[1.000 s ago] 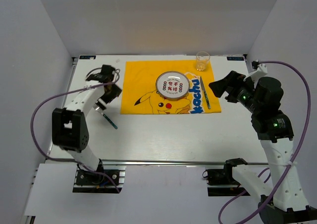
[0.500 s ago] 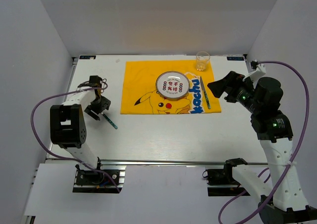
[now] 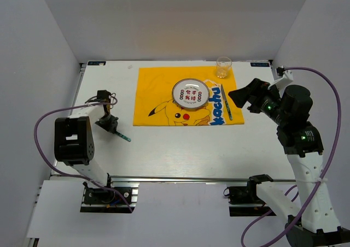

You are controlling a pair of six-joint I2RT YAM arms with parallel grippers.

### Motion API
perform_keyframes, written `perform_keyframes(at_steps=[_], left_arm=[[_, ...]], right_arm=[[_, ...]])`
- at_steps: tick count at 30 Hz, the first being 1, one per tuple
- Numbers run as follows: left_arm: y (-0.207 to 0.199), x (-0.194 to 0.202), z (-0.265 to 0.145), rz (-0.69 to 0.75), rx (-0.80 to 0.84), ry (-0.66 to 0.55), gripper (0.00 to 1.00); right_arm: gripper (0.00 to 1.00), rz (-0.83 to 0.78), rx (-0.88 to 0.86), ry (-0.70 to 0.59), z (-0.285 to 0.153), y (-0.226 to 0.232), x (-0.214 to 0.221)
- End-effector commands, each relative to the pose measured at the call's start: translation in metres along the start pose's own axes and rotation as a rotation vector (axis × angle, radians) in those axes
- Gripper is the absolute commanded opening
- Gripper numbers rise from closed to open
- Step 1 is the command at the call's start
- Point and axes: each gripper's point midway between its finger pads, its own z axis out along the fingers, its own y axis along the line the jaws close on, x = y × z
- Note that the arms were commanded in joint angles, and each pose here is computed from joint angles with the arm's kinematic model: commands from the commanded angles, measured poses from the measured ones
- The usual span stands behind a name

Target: Set the dinner table for one person

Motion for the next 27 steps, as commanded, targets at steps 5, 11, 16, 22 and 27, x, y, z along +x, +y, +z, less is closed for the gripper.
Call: perform_keyframes(at_steps=[5, 11, 16, 22, 27], left_arm=[[-0.020, -0.028, -0.014, 0.039, 0.027, -0.066, 0.00], [-0.122, -0.065, -0.084, 0.423, 0.390, -0.091, 0.00], [-0.165, -0.034, -0.091, 0.706, 0.526, 0.084, 0.00], [-0.185, 0.013, -0.087, 0.916, 0.599, 0.173, 0.00], [-0.213, 0.059, -0.092, 1.081, 0.607, 0.179, 0.00]], right_arm=[[0.89, -0.015, -0.033, -0.048, -0.001, 0.008, -0.012], [0.89, -0.034, -0.033, -0.043, 0.000, 0.006, -0.010], [0.89, -0.037, -0.033, -0.026, 0.005, 0.002, -0.004], [0.89, -0.066, -0.024, -0.010, 0.008, -0.004, 0.003], [0.89, -0.080, -0.026, 0.013, 0.008, -0.005, 0.007]])
